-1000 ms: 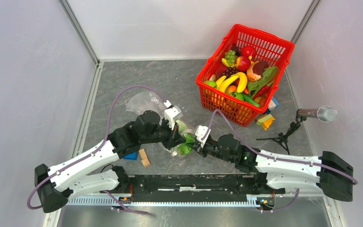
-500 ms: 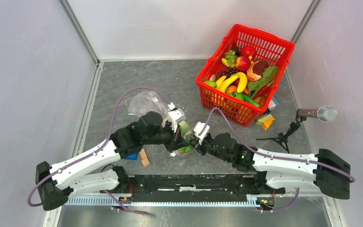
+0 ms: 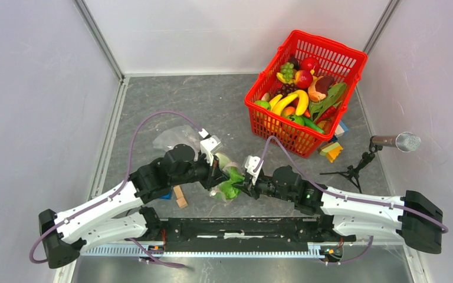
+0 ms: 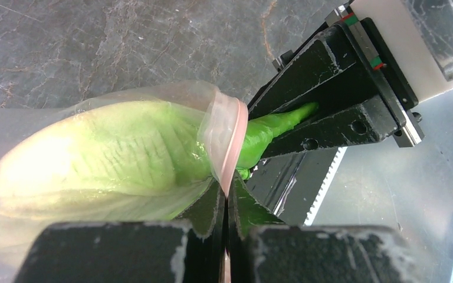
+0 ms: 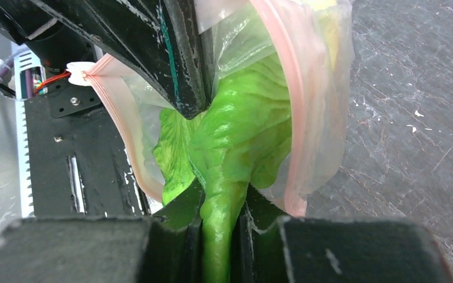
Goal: Place the food in the zip-top bag and seal the zipper
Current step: Place the fake vegetable in the zipper food storage bag.
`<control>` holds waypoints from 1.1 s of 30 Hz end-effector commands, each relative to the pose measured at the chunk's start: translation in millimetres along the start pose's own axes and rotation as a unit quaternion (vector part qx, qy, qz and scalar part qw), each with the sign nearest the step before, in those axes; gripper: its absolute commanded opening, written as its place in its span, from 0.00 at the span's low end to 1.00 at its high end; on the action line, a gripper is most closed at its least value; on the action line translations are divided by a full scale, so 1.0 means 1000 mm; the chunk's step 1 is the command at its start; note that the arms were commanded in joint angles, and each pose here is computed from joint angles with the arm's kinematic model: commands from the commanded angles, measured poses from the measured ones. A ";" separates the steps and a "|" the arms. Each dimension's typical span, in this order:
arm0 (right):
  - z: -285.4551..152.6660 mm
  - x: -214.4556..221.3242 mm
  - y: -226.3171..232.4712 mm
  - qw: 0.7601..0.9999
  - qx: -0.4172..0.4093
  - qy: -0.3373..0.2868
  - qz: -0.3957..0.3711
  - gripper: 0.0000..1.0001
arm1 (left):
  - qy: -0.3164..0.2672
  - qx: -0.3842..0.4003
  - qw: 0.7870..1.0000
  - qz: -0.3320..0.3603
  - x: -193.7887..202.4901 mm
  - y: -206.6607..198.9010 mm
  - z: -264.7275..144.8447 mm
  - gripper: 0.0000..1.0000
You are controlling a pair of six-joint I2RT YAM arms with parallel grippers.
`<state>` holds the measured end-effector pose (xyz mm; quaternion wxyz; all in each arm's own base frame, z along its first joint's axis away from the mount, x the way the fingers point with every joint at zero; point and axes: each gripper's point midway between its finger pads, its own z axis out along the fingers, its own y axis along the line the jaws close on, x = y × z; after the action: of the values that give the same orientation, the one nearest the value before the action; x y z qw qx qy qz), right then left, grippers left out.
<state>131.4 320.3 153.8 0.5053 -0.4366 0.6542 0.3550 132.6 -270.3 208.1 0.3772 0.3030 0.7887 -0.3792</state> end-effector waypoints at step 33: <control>-0.061 0.005 -0.064 0.930 0.224 -0.106 0.270 0.63 | -0.143 -0.148 0.971 -0.122 -0.032 0.060 -0.006 0.02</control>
<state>151.9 266.8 196.5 0.5541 -0.1961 0.7047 0.3974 185.6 -230.0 181.6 0.4452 0.1204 0.8374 -0.2933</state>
